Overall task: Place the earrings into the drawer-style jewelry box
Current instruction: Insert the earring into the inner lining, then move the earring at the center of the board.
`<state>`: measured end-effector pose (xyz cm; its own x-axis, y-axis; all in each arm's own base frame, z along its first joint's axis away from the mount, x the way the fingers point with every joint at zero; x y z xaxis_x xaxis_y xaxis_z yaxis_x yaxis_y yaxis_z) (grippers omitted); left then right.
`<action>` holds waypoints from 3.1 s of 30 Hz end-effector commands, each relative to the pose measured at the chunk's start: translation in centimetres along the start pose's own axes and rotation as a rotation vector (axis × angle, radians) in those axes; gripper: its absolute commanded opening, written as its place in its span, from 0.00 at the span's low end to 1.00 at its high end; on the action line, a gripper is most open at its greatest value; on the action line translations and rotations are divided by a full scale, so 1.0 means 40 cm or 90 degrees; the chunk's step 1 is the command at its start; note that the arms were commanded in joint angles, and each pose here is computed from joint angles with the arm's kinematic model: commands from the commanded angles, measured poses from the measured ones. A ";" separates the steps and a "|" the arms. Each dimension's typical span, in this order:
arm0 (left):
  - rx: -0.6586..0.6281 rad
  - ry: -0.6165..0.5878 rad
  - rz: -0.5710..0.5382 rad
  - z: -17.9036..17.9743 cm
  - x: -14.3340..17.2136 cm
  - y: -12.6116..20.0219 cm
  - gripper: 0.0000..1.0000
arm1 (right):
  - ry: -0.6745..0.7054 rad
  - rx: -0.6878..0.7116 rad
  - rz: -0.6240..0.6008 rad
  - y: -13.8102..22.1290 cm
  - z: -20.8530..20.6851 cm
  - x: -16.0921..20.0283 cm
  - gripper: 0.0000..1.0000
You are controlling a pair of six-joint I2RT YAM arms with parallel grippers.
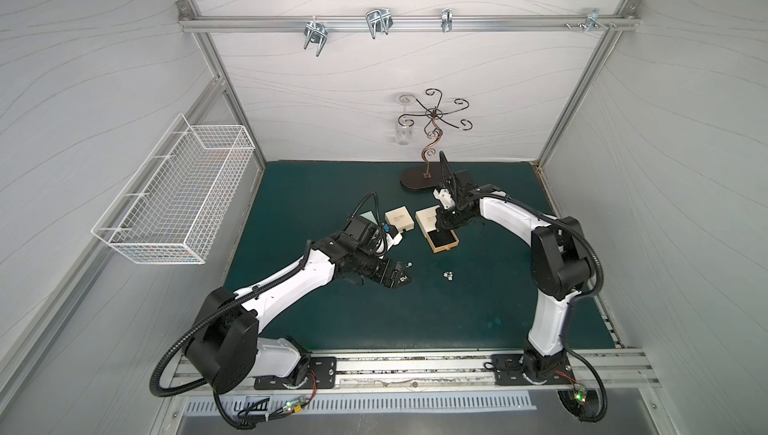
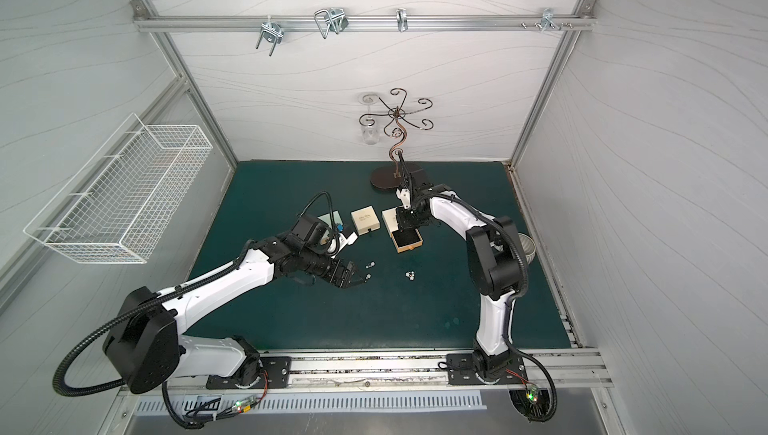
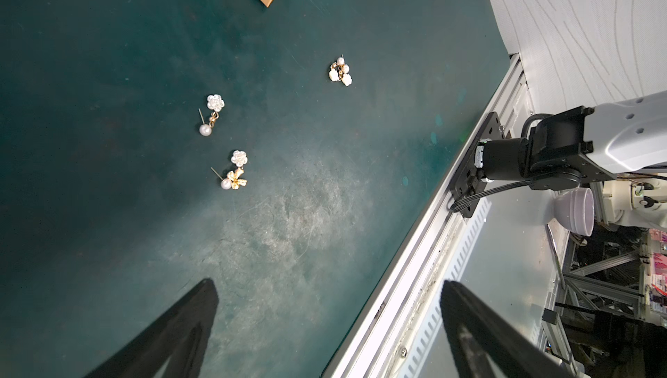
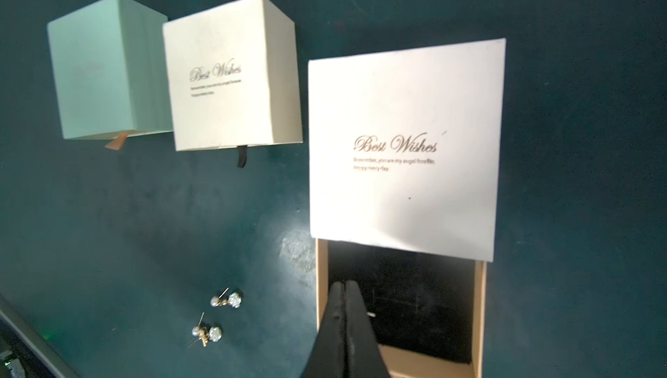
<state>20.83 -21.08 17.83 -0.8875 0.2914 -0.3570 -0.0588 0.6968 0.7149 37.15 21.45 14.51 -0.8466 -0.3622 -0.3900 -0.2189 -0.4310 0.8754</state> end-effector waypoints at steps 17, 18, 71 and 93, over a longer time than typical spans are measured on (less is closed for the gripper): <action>0.020 -0.008 -0.001 -0.008 -0.006 -0.007 0.99 | -0.018 -0.006 0.019 -0.052 -0.009 0.002 0.00; 0.021 -0.008 -0.002 -0.009 -0.006 -0.007 0.99 | -0.018 -0.006 0.020 -0.053 -0.008 0.002 0.00; 0.016 -0.004 -0.008 -0.008 -0.005 -0.002 0.99 | -0.026 0.058 0.042 0.115 0.050 0.278 0.21; 0.006 -0.004 -0.017 -0.007 -0.001 0.005 0.99 | 0.076 0.048 0.090 -0.061 0.228 0.182 0.23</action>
<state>20.60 -20.98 17.25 -0.8984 0.2846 -0.3344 -0.0473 0.6943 0.7181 26.60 26.43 12.15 -0.8099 -0.5118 -0.2867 -0.1335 -0.3151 0.9396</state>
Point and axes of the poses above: each gripper's point midway between its finger pads, its own y axis back along the fingers, its own z axis along the line the jaws close on, x = y × z, the point moved 7 cm from there along y, back along the fingers, and after that the axes turned 5 degrees about y, right-handed, at the moved point
